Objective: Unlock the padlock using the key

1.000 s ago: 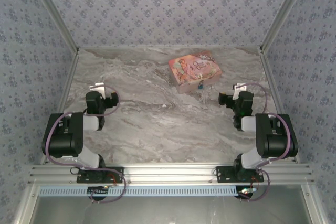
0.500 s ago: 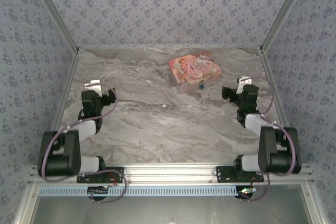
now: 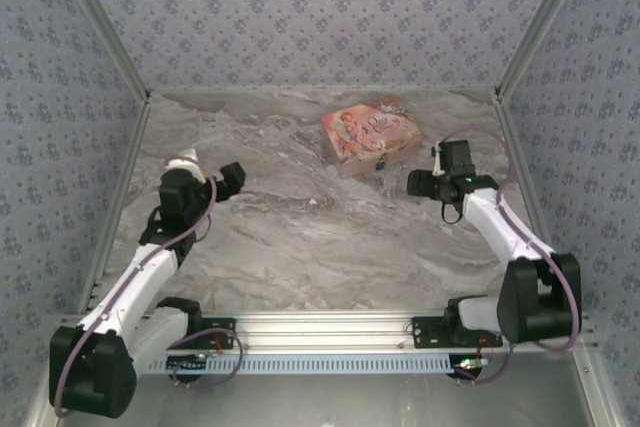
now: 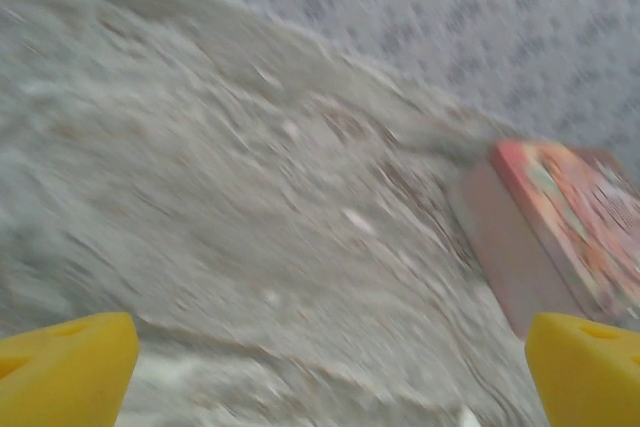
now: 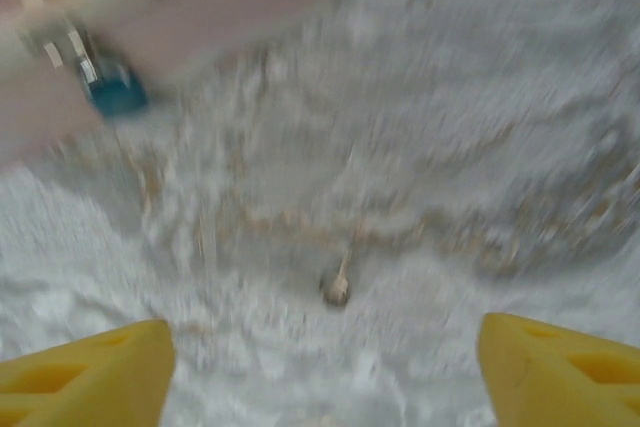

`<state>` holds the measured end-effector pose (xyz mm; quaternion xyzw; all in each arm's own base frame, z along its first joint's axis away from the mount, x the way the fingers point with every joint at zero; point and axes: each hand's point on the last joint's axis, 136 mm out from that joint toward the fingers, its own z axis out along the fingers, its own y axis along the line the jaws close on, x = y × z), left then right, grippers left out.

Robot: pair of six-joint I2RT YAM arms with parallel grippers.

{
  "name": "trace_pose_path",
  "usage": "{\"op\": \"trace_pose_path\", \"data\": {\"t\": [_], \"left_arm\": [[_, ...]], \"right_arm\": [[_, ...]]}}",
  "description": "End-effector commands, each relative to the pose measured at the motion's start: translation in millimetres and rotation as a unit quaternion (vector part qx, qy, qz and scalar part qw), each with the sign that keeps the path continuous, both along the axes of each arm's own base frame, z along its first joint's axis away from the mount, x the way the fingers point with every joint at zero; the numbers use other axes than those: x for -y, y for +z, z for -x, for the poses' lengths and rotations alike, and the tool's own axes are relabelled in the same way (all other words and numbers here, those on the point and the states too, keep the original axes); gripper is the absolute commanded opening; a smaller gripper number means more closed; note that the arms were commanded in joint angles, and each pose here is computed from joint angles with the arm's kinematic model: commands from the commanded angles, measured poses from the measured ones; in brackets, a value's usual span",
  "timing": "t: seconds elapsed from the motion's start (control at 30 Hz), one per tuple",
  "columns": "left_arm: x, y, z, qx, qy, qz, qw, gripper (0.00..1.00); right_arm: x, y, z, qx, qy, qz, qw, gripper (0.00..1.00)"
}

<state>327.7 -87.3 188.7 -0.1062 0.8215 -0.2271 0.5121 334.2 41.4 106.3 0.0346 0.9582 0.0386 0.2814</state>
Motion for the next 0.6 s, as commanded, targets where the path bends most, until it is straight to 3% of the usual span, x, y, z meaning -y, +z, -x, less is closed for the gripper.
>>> {"op": "trace_pose_path", "data": {"t": [0.0, 0.07, 0.57], "left_arm": [[32, -20, 12, -0.040, -0.038, 0.026, 0.998, 0.99], [45, -24, 13, -0.044, -0.052, 0.022, 0.997, 0.99], [73, -43, 1, -0.077, -0.073, 0.003, 0.994, 0.99]], "right_arm": [[4, -28, 29, -0.112, -0.003, 0.031, 0.993, 0.73], [3, -35, 24, -0.127, 0.003, 0.036, 0.991, 0.65], [1, -72, -6, -0.175, 0.027, 0.099, 0.979, 0.48]]}}
